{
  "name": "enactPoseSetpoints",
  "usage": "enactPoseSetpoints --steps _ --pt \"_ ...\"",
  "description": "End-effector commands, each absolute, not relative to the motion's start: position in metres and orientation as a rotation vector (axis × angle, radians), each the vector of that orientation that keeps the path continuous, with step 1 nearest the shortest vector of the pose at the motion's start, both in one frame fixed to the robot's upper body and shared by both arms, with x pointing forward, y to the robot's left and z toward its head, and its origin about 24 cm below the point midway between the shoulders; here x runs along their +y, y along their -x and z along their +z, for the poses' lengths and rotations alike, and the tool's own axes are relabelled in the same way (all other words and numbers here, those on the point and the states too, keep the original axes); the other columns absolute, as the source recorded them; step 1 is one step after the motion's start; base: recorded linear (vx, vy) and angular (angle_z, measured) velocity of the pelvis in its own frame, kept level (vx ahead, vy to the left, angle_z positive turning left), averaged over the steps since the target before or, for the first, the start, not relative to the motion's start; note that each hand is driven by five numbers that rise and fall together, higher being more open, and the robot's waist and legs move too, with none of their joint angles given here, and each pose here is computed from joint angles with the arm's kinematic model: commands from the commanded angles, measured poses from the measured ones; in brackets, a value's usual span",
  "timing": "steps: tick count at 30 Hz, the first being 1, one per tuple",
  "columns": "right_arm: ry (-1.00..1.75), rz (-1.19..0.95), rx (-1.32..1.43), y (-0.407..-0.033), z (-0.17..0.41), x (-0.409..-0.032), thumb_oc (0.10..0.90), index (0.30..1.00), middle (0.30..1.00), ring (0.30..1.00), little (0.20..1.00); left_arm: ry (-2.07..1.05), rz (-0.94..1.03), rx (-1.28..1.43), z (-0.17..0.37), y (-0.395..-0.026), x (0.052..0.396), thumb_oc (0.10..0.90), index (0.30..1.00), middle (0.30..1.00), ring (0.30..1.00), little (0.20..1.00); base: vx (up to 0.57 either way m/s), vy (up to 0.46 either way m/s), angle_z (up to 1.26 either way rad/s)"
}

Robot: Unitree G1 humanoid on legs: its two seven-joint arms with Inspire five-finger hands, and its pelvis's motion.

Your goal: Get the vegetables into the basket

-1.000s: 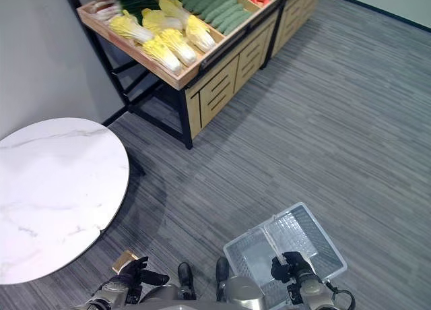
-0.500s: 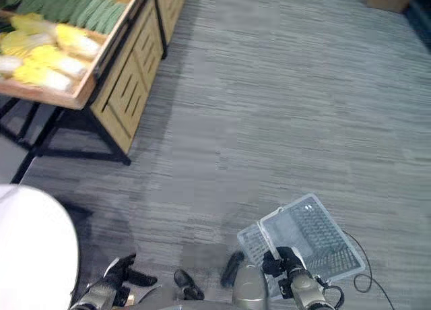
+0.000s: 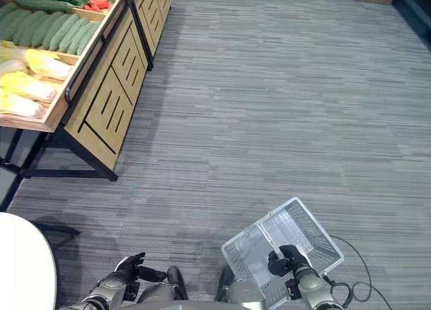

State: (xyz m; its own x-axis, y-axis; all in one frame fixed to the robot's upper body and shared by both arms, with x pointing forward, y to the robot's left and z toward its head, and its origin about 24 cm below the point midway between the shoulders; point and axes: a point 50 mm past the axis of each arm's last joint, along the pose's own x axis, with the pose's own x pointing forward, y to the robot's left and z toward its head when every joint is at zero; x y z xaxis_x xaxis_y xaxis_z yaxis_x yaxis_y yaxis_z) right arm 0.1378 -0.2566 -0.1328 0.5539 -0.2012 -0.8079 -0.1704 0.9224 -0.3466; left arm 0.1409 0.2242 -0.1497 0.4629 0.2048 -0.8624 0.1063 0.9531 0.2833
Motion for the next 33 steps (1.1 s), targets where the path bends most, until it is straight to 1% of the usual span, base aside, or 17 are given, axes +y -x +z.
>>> enactPoseSetpoints --steps 1,4,7,15,22,27,33 --pt "0.402 -0.046 0.961 -0.144 -0.130 -0.257 0.400 0.300 0.300 0.300 0.300 -0.378 0.065 1.071 -0.145 -0.145 0.238 0.900 1.000 1.000 1.000 1.000 0.12 0.708 -0.39" --pt "0.388 -0.036 0.981 -0.142 -0.134 -0.253 0.400 0.300 0.300 0.300 0.300 -0.398 0.089 1.058 -0.141 -0.148 0.248 0.900 1.000 1.000 1.000 1.000 0.04 0.367 -0.67" --pt "0.384 -0.019 1.001 -0.140 -0.137 -0.248 0.400 0.300 0.300 0.300 0.300 -0.402 0.106 1.065 -0.140 -0.145 0.253 0.900 1.000 1.000 1.000 1.000 0.00 0.209 -0.07" --pt "0.340 -0.039 1.060 -0.128 -0.145 -0.244 0.400 0.300 0.300 0.300 0.300 -0.378 0.136 1.087 -0.143 -0.138 0.255 0.900 1.000 1.000 1.000 1.000 0.00 0.152 -0.08" --pt "0.338 -0.075 1.063 -0.127 -0.143 -0.251 0.400 0.300 0.300 0.300 0.300 -0.386 0.135 1.101 -0.144 -0.135 0.253 0.900 1.000 1.000 1.000 1.000 0.04 0.049 -0.05" --pt "0.283 -0.168 1.047 -0.128 -0.141 -0.260 0.400 0.300 0.300 0.300 0.300 -0.379 0.143 1.110 -0.146 -0.132 0.252 0.900 1.000 1.000 1.000 1.000 0.07 -0.035 -0.09" --pt "0.259 -0.167 1.075 -0.118 -0.145 -0.255 0.400 0.300 0.300 0.300 0.300 -0.350 0.163 1.128 -0.148 -0.128 0.251 0.900 1.000 1.000 1.000 1.000 0.20 -0.121 -0.17"
